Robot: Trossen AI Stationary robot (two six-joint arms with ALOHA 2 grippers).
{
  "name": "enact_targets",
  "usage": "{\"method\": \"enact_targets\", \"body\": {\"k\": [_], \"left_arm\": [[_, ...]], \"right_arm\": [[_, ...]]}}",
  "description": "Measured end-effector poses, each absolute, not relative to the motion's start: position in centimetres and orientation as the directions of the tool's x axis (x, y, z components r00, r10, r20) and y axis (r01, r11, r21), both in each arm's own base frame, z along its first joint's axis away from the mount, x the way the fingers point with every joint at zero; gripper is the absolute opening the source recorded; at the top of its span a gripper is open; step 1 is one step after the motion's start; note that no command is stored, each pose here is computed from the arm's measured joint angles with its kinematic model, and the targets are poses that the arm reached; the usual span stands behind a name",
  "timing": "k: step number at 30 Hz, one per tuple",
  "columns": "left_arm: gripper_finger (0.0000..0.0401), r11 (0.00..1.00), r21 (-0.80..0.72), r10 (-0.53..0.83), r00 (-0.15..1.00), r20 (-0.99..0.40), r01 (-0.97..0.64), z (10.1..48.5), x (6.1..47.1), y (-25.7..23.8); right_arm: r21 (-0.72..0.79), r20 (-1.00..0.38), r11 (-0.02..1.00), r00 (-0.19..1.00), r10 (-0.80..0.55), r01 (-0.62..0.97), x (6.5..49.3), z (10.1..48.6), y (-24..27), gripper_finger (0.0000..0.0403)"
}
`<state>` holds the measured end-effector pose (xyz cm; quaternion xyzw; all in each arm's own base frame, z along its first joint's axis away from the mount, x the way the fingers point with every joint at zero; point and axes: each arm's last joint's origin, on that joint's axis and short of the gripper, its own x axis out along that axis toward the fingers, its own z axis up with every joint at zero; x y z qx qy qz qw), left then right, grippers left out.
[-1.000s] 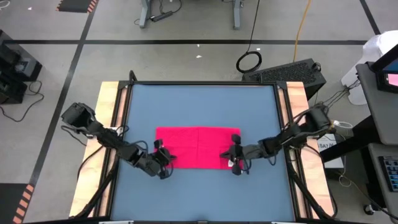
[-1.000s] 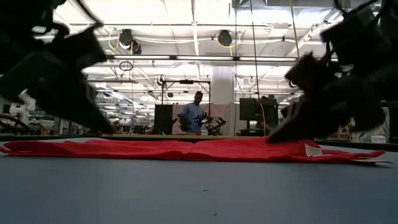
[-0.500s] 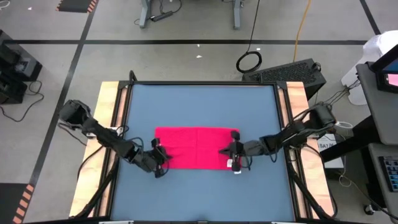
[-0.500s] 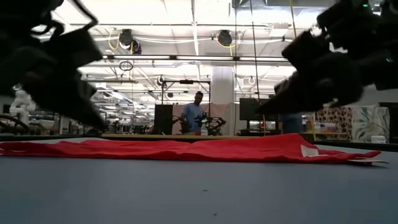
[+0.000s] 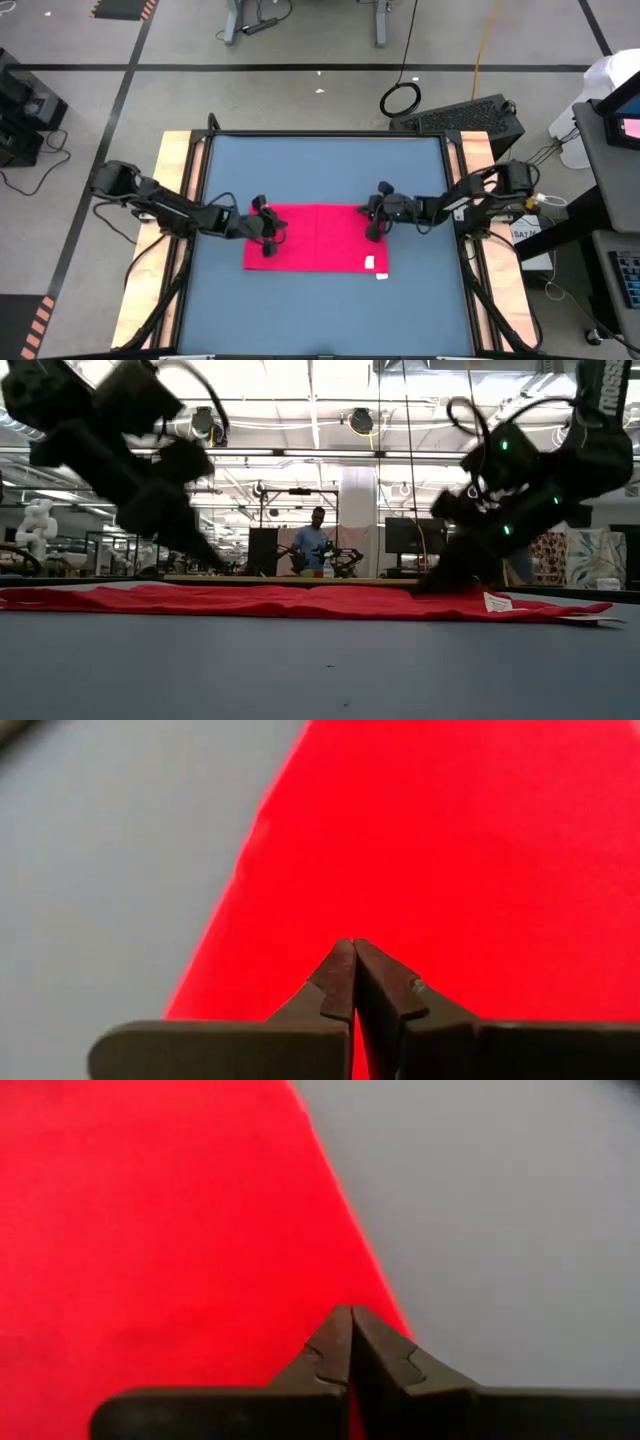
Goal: Roll towel
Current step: Fold the red towel
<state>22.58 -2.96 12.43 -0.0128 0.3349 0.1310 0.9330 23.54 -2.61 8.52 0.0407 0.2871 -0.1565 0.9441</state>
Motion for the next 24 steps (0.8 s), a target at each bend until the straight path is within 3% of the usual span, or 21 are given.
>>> {"method": "enact_targets", "body": {"k": [3, 9, 18, 24], "left_arm": [[0.0008, 0.945, 0.064, 0.265, 0.633, -0.727, -0.321, 10.5, 21.4, -2.4], [0.0008, 0.911, 0.094, 0.331, 0.575, -0.748, -0.402, 9.1, 19.9, -2.0], [0.0008, 0.946, 0.156, 0.316, 0.691, -0.650, -0.286, 11.7, 20.6, -2.0], [0.0008, 0.942, 0.091, 0.312, 0.742, -0.593, -0.323, 14.2, 20.9, -2.1]], "right_arm": [[0.017, -0.574, 0.936, 0.769, -0.280, 0.352, 23.5, 7.4, -2.6, 0.0000], [0.066, -0.561, 0.925, 0.781, -0.275, 0.373, 23.3, 7.4, -2.2, 0.0000], [0.112, -0.450, 0.939, 0.859, -0.244, 0.325, 23.0, 11.5, -0.8, 0.0000], [0.103, -0.438, 0.945, 0.867, -0.238, 0.312, 22.7, 12.4, -0.3, 0.0000]]}}
